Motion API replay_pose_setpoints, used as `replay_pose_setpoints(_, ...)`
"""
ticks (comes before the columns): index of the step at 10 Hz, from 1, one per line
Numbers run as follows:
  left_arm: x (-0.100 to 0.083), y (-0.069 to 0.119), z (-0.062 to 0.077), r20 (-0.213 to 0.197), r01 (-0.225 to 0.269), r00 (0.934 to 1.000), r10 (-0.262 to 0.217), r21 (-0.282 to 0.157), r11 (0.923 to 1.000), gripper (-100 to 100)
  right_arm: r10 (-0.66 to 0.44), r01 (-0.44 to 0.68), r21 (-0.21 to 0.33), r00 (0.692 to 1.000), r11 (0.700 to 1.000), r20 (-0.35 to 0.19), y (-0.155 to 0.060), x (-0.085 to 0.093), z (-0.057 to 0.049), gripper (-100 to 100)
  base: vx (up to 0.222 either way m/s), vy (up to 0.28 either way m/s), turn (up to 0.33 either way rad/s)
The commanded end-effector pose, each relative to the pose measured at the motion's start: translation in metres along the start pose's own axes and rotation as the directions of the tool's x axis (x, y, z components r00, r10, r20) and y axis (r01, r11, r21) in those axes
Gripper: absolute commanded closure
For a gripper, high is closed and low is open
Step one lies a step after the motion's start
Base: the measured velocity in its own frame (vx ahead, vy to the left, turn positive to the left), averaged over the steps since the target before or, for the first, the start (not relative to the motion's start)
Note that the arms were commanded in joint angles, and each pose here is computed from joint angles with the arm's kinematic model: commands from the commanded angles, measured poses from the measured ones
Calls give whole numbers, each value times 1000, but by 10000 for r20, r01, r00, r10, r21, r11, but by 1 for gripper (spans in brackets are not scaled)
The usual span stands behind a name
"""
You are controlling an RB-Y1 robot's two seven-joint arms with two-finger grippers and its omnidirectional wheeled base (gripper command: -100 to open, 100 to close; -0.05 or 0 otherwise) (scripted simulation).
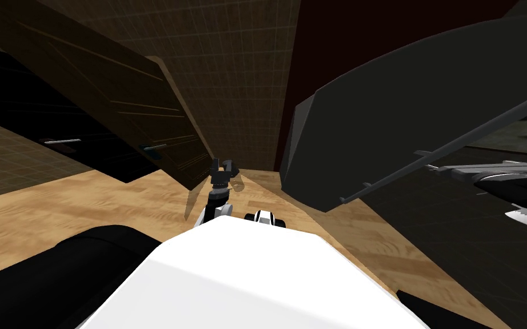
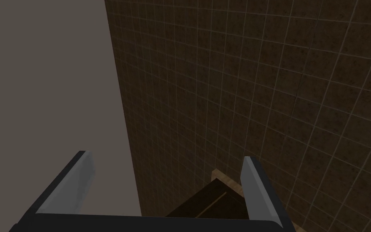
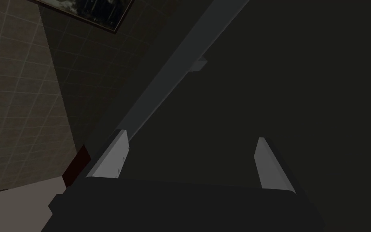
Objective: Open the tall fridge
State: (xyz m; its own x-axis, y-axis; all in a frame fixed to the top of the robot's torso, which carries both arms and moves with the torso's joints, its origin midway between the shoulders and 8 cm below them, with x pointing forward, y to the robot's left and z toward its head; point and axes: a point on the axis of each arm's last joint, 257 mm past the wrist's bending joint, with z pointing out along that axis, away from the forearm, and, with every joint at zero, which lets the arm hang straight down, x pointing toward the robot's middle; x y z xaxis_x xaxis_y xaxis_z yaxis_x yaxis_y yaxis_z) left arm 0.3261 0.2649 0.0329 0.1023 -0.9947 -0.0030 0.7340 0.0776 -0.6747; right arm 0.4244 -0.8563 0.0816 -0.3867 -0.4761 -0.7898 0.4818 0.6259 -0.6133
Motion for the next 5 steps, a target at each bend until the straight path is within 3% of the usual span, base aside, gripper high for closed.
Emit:
replay_pose_setpoints(1, 0, 0, 0, 0, 0, 10000, 0, 0, 10000, 0, -101, 111, -414, 9997, 9991, 238, 10, -11, -1, -100, 20, -193, 64)
replay_pose_setpoints(5, 0, 0, 0, 0, 1, 10000, -1, 0, 10000, 0, -253, 310, -1028, 9981, 9942, 561, 24, -27, -3, -100, 30, -197, 70)
